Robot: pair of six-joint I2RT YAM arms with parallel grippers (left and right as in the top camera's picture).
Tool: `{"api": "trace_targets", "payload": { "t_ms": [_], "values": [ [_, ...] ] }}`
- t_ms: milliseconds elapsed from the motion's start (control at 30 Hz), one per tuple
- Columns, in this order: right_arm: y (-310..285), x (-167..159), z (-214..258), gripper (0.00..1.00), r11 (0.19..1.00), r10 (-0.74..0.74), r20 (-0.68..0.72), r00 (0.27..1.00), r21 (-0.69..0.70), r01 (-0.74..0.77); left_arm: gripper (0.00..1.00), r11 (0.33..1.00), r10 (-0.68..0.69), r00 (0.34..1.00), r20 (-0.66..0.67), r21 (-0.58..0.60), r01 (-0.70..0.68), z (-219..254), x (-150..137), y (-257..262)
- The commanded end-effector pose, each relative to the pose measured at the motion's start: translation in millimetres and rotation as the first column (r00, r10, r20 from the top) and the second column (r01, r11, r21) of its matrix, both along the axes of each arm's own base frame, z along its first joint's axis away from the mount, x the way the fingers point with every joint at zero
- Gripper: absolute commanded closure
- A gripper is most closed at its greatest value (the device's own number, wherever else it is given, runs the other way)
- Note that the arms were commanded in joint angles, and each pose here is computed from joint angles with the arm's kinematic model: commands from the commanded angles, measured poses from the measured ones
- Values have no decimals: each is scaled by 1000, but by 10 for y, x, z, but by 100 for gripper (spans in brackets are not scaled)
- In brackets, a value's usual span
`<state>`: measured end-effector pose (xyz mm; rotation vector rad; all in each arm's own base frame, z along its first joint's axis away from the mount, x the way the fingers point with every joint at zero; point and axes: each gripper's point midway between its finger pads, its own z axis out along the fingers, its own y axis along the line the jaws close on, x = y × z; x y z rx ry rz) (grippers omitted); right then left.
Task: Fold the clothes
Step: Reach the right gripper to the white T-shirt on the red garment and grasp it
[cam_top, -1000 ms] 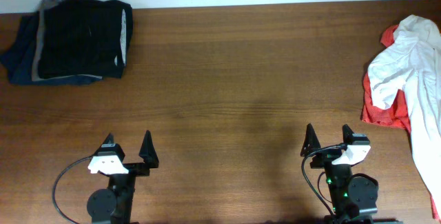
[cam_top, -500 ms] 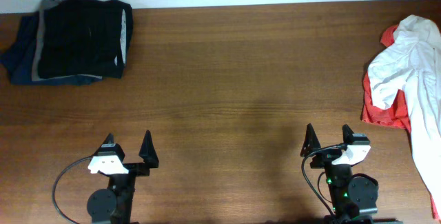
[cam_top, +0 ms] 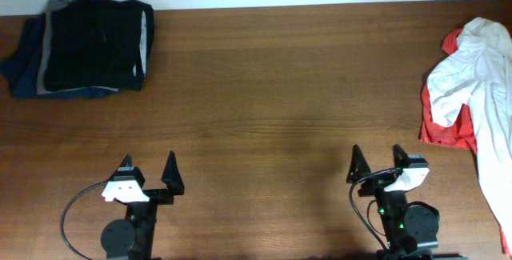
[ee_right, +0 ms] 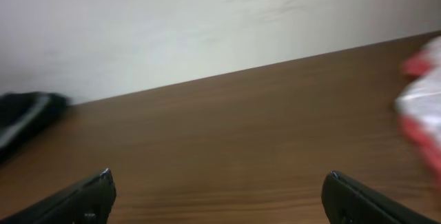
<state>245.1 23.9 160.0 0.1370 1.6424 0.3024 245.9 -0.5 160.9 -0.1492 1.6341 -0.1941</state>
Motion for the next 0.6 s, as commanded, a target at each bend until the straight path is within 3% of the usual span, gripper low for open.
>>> {"api": "trace_targets", "payload": {
  "t_ms": [0, 100, 200, 333, 467, 567],
  "values": [
    [784, -293, 38, 1, 848, 462, -12, 887, 298, -438, 1, 1000, 9, 1000, -13, -2, -9, -43, 4, 20],
    [809, -309, 111, 1, 810, 475, 4, 880, 388, -439, 1, 1000, 9, 1000, -12, -2, -9, -42, 5, 19],
    [818, -333, 418, 1, 804, 481, 129, 867, 328, -495, 1, 1000, 9, 1000, -13, -2, -9, -43, 4, 19],
    [528, -381, 1277, 1, 920, 310, 307, 900, 141, -365, 1, 1000, 9, 1000, -12, -2, -9, -42, 5, 19],
    [157, -88, 1623, 1, 995, 95, 131, 987, 16, -98, 1, 1000, 9, 1000, -13, -2, -9, -43, 4, 19],
    [-379, 535, 1769, 1, 970, -226, -57, 973, -105, 219, 1, 1000, 9, 1000, -13, -2, -9, -43, 4, 20]
  ]
}}
